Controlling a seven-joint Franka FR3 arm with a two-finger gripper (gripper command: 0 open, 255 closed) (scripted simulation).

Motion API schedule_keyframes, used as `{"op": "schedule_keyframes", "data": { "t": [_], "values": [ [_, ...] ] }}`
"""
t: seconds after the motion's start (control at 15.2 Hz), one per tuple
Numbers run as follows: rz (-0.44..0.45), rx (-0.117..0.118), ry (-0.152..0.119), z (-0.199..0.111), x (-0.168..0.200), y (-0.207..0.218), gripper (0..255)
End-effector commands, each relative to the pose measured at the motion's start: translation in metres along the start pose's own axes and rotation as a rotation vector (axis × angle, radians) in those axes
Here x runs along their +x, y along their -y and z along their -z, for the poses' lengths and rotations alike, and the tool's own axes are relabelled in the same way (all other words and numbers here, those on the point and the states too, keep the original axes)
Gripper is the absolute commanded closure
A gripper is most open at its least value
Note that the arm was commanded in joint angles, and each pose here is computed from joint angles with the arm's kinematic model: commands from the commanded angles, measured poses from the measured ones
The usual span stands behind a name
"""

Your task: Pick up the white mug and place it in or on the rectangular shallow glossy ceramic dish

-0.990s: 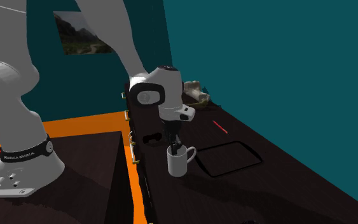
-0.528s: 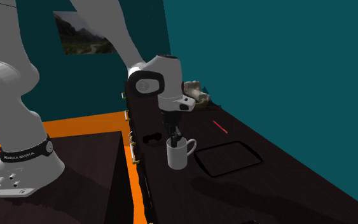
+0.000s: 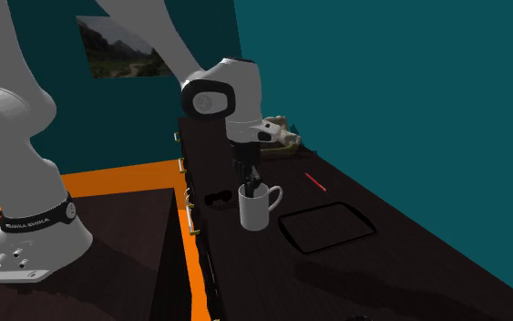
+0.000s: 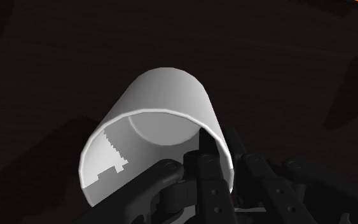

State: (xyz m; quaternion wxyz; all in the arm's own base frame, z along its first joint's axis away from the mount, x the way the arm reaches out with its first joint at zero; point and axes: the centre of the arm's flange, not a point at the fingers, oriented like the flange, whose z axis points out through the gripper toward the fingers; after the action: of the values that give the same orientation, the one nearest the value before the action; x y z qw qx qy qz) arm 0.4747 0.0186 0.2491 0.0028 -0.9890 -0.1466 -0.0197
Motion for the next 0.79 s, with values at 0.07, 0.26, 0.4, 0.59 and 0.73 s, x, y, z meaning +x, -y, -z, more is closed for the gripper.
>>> {"op": "schedule_keyframes", "data": {
  "t": [0.07, 0.26, 0.4, 0.59, 0.73],
  "values": [
    [0.0, 0.0, 0.001, 0.011, 0.013, -0.001, 255],
    [0.0, 0.0, 0.001, 0.013, 0.053, -0.002, 255],
    [0.0, 0.0, 0.001, 0.014, 0.079, -0.004, 255],
    [0.0, 0.0, 0.001, 0.016, 0.118, -0.005, 255],
    [0.0, 0.0, 0.001, 0.017, 0.145, -0.007, 255]
  ]
}}
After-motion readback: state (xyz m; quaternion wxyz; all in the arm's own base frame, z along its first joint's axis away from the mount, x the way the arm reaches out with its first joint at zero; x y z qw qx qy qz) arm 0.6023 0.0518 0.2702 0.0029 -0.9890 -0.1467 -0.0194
